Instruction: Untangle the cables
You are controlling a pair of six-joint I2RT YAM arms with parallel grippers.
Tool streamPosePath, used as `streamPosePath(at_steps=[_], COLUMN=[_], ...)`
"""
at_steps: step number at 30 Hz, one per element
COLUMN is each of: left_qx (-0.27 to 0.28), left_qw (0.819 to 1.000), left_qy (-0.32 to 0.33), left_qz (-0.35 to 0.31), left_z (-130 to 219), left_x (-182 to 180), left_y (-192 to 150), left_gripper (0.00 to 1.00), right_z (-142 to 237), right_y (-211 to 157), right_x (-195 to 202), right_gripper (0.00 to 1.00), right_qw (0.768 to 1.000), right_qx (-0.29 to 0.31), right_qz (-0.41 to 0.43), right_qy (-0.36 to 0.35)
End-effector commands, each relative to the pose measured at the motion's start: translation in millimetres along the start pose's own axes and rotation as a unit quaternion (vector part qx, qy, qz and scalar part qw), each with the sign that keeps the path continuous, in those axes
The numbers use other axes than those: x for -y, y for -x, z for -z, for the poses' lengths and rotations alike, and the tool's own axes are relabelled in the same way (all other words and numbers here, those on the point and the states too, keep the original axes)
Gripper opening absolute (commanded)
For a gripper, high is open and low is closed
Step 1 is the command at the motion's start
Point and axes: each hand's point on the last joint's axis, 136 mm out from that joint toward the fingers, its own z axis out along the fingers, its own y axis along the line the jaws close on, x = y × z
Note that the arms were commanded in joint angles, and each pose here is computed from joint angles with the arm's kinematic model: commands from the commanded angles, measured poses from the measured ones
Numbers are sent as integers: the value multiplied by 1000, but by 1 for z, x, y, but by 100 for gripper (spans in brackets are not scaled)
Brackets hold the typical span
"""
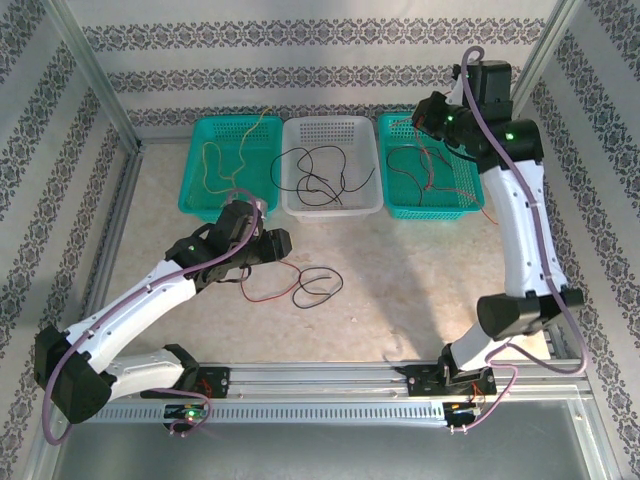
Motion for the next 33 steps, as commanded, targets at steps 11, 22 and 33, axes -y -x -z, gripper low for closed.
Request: streamPosePath(at_steps=[11, 22, 33], left_qx=[40, 39, 2], left_qw=[998, 997, 982], left_qy=[48, 70, 188], left_qz=[-7, -8, -10], left_z=[22, 27, 9], left_x=[-20, -34, -101], left_y=[9, 2, -37], left_gripper=[53, 53, 54], right_z=[-108, -104, -35], right_y=[19, 6, -127], right_x=[76, 74, 18], right_gripper=[5, 40, 43], right_qw=[996, 996, 992], right_qx=[-41, -61, -111], right_qz=[-54, -54, 55], right_qy=[-57, -48, -11])
